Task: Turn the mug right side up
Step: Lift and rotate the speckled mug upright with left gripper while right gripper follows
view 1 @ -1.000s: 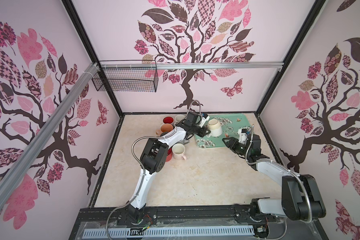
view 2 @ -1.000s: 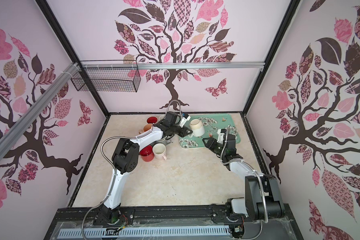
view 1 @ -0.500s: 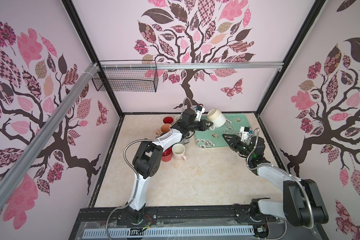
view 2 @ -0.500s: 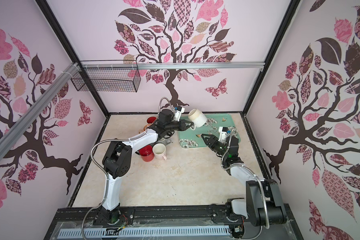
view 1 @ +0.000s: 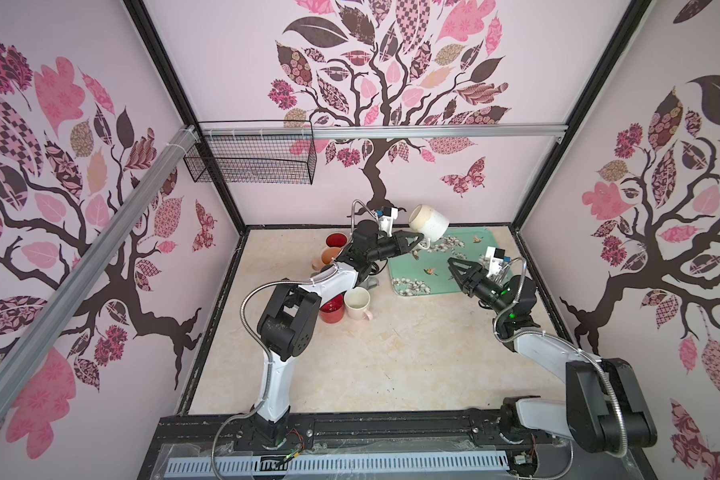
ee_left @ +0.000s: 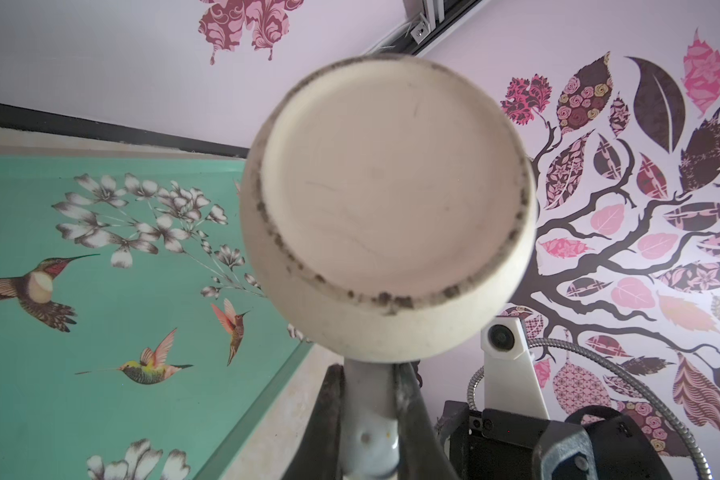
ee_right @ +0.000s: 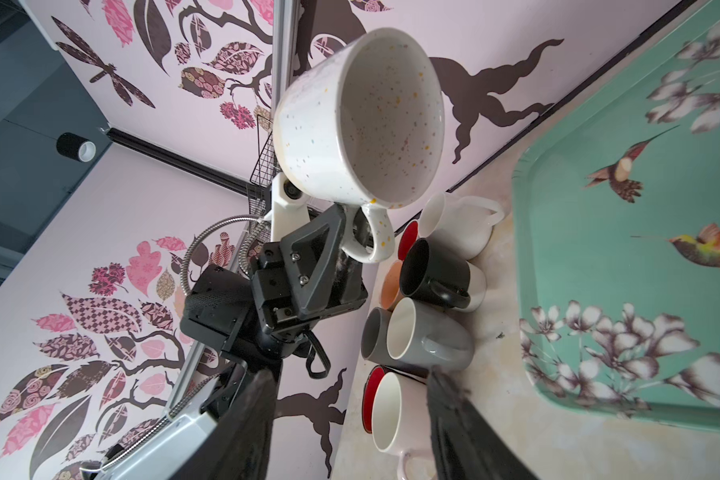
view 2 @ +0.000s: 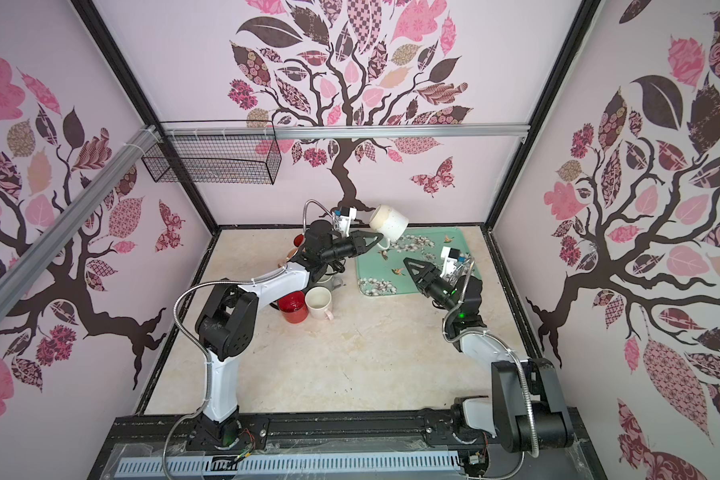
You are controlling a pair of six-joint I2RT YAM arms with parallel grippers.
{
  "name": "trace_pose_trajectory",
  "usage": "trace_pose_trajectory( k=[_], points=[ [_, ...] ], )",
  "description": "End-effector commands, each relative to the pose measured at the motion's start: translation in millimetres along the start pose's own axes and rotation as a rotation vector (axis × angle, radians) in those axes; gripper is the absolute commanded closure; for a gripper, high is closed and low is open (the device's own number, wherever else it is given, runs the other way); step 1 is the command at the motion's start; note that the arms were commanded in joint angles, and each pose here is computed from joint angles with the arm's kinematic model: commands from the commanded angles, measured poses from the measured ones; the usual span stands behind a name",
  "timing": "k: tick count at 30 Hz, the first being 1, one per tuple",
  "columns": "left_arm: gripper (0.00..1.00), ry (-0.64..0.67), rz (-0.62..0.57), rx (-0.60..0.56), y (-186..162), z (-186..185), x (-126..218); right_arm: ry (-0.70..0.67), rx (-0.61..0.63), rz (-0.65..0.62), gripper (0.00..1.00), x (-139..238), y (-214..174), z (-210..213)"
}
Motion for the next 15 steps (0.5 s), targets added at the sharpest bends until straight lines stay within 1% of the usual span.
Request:
trace_pose_trajectory(
  k=[1, 7, 11, 15],
  points=[
    [1.0, -0.219, -0.128, -0.068, 37, -75, 20, 0.119, 0.021, -0.006, 0.39, -12, 11, 35],
    [1.0, -0.266, -0.118, -0.033, 35, -86, 25, 0.135, -0.018, 0.046, 0.37, -35, 7, 38],
    [1.0, -0.299, -0.111, -0.023, 32, -99, 28, 0.163, -0.036, 0.049, 0.37, -45, 11, 43],
    [1.0, -0.322, -0.101, -0.024, 29, -112, 30, 0.162, -0.04, 0.049, 0.36, -52, 16, 44]
  ],
)
Point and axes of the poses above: each gripper's point midway between its finger pads, its own x axis back along the fingers, its own z axis along the line the jaws close on, y = z × x, the point moved 1 cm from there along x, back along the fingers
